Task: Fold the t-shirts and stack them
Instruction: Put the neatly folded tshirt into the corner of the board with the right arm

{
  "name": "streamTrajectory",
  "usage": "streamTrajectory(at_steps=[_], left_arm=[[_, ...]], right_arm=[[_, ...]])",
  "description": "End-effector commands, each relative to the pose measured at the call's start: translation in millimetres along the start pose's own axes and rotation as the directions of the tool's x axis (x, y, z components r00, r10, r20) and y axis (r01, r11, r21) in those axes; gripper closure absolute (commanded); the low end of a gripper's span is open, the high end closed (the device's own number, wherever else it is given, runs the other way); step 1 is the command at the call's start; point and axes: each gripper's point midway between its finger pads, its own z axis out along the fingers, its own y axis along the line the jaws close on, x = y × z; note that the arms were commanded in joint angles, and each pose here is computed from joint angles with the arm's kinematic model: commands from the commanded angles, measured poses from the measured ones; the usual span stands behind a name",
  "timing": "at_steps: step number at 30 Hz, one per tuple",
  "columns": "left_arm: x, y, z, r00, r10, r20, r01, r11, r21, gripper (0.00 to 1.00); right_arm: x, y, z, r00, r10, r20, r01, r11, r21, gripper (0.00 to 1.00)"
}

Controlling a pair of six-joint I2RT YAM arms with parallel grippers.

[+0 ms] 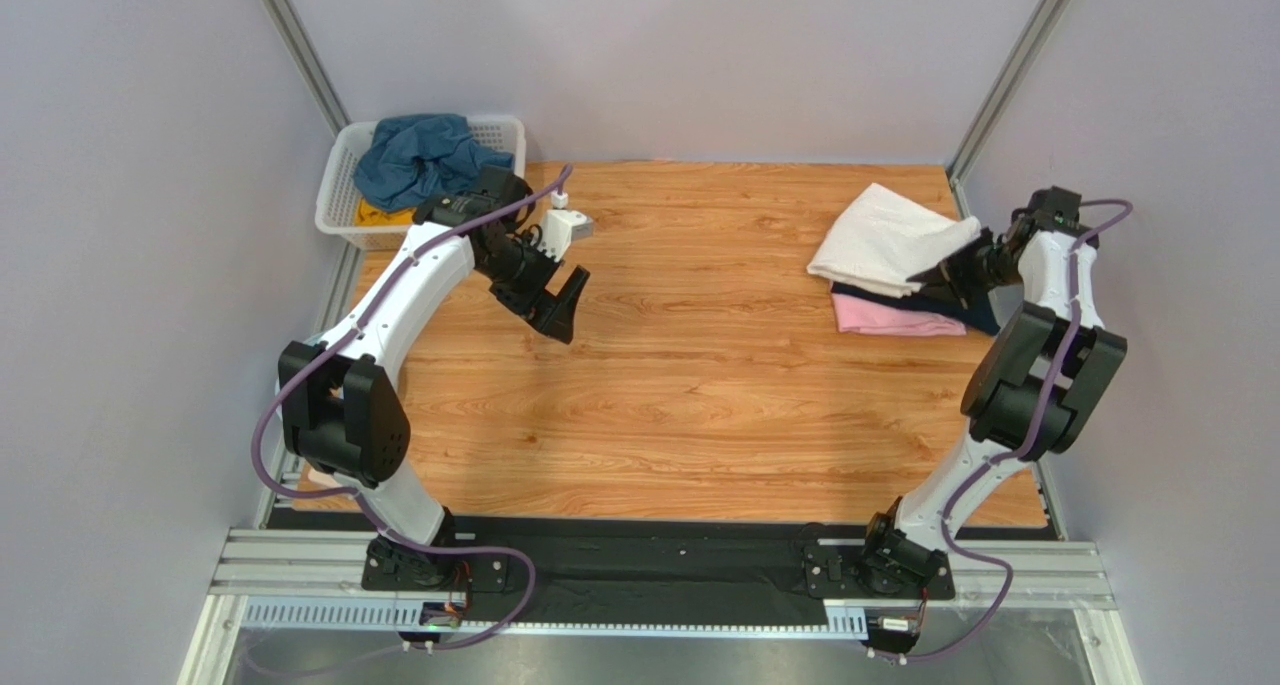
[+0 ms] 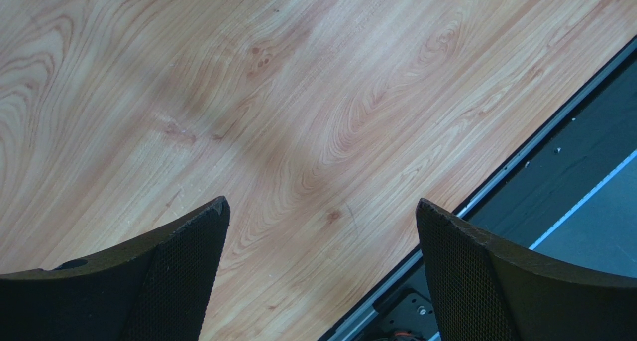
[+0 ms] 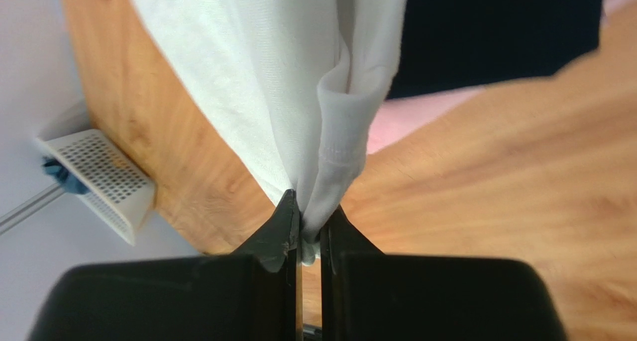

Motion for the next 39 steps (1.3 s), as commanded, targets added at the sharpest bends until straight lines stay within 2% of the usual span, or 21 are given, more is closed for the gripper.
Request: streamTrajectory(at_steps=[1, 5, 7, 10, 11, 13, 14, 16, 18, 22, 27, 36, 39], left_arm=[[-16.4, -5.8, -12.4, 0.998, 0.010, 0.055, -0.011, 1.000, 0.016, 0.00], [-16.9, -5.9, -15.6, 0.998, 0.018, 0.052, -0.019, 1.000, 0.012, 0.00], [-15.1, -4.9, -16.1, 0.998, 0.029, 0.047, -0.029, 1.000, 0.005, 0.00], [-11.9, -2.3, -14.3, 0.999, 0.034, 0.039, -0.034, 0.999, -0.007, 0.00], [-11.2, -1.8, -13.6, 0.999, 0.036, 0.036, -0.036, 0.999, -0.007, 0.00], [-10.4, -1.1, -13.0, 0.999, 0.037, 0.033, -0.036, 0.999, -0.009, 0.00], [-10.2, -1.3, -13.6, 0.999, 0.042, 0.034, -0.042, 0.999, -0.010, 0.00], [-9.4, -0.7, -12.9, 0.999, 0.041, 0.031, -0.040, 0.999, -0.012, 0.00], [-9.2, 0.6, -12.0, 0.999, 0.041, 0.028, -0.041, 0.999, -0.015, 0.00], [-10.1, 1.7, -11.9, 0.999, 0.042, 0.025, -0.042, 0.999, -0.018, 0.00], [-8.6, 0.6, -12.6, 0.999, 0.037, 0.021, -0.037, 0.999, -0.016, 0.00], [-1.1, 3.7, -12.3, 0.999, 0.040, 0.001, -0.040, 0.998, -0.038, 0.00], [-0.3, 4.2, -12.2, 0.999, 0.037, 0.000, -0.037, 0.998, -0.042, 0.00]], right_arm=[[25.2, -41.0, -20.5, 0.998, -0.026, 0.053, 0.018, 0.988, 0.150, 1.00], [23.0, -90.0, -28.3, 0.993, 0.064, 0.103, -0.092, 0.952, 0.291, 1.00], [18.4, -98.8, -38.2, 0.983, 0.093, 0.156, -0.137, 0.944, 0.302, 1.00], [17.4, -101.2, -36.7, 0.980, 0.108, 0.165, -0.153, 0.946, 0.287, 1.00], [18.7, -101.0, -33.9, 0.983, 0.109, 0.148, -0.148, 0.947, 0.285, 0.83], [25.3, -101.9, -21.3, 0.988, 0.135, 0.077, -0.151, 0.951, 0.269, 0.57], [29.9, -96.8, -19.8, 0.991, 0.124, 0.046, -0.132, 0.956, 0.261, 0.37], [29.4, -85.5, -27.0, 0.995, 0.075, 0.068, -0.090, 0.965, 0.247, 0.16], [27.3, -60.5, -36.7, 0.994, 0.011, 0.111, -0.034, 0.978, 0.207, 0.01], [29.8, -3.0, -61.1, 0.982, -0.092, 0.165, 0.076, 0.992, 0.100, 0.00], [38.7, 38.0, -57.3, 0.983, -0.125, 0.134, 0.125, 0.992, 0.009, 0.00], [42.3, 25.8, -5.1, 0.992, -0.107, 0.062, 0.106, 0.994, 0.020, 0.00], [39.8, 8.4, 28.6, 0.997, -0.081, -0.014, 0.081, 0.995, 0.054, 0.00]])
